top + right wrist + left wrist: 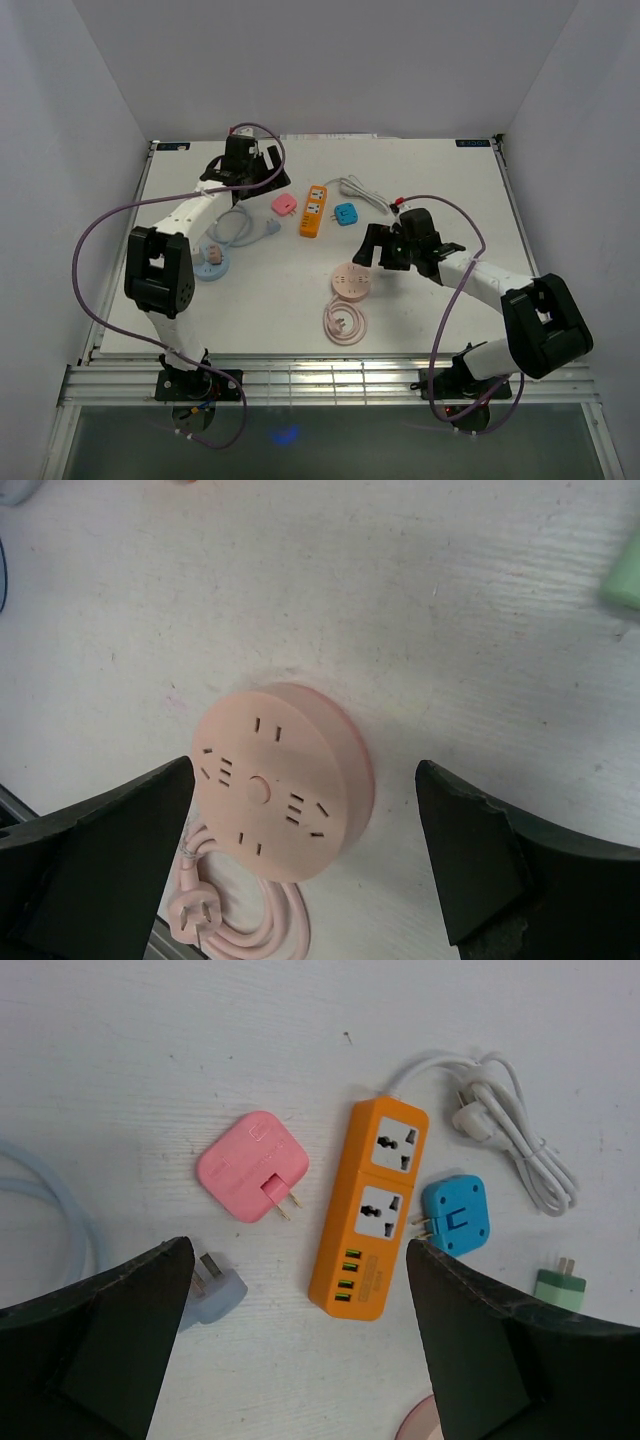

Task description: Insert the plug

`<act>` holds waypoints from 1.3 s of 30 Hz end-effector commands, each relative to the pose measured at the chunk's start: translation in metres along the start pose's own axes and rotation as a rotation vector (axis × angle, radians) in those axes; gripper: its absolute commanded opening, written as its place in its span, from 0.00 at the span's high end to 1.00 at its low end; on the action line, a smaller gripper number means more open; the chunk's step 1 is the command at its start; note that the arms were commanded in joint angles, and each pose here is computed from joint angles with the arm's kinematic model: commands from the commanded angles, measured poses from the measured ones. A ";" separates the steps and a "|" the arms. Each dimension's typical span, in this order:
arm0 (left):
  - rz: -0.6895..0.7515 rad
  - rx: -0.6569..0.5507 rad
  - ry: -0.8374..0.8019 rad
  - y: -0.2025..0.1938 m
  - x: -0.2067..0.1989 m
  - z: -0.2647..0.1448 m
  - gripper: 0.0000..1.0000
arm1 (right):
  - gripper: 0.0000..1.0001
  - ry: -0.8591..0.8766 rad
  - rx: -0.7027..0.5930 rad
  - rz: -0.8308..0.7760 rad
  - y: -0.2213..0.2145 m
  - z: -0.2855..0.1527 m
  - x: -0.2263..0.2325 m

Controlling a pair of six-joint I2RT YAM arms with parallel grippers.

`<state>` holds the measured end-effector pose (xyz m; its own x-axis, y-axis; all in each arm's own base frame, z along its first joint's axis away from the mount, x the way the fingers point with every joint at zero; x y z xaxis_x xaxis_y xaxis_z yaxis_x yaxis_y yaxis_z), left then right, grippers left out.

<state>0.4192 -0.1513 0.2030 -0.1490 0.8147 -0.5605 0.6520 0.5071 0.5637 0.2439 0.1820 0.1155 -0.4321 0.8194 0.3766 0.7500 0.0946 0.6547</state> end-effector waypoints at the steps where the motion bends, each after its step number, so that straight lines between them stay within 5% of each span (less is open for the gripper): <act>1: 0.009 0.016 0.061 0.005 0.003 0.013 0.02 | 0.03 -0.028 -0.141 -0.038 0.037 -0.012 -0.001; 8: -0.070 0.076 0.190 0.001 0.013 0.050 0.02 | 0.02 -0.075 -0.195 -0.089 0.060 -0.028 -0.022; 19: -0.613 -0.079 0.481 0.002 0.022 0.049 0.07 | 0.02 -0.080 -0.232 -0.102 0.070 -0.037 -0.034; 29: -0.685 -0.095 0.515 0.011 0.013 0.063 0.02 | 0.02 -0.062 -0.254 -0.093 0.068 -0.040 -0.041; 39: -0.583 -0.030 0.510 0.007 0.009 0.081 0.02 | 0.02 -0.040 -0.276 -0.089 0.067 -0.044 -0.044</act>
<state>0.4832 -0.1615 0.1390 -0.8088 0.4096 -0.4220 0.3181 0.9082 0.2719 0.2881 0.1271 0.1569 -0.4225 0.8554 0.2996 0.6115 0.0251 0.7908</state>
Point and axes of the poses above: each gripper's point midway between its finger pads, its own z axis out along the fingers, its own x axis along the line the jaws close on, y = z × x, the point moved 7 cm from there along -z, back along the fingers, and after that the axes turned 14 degrees about -z, right-handed, at the moved point
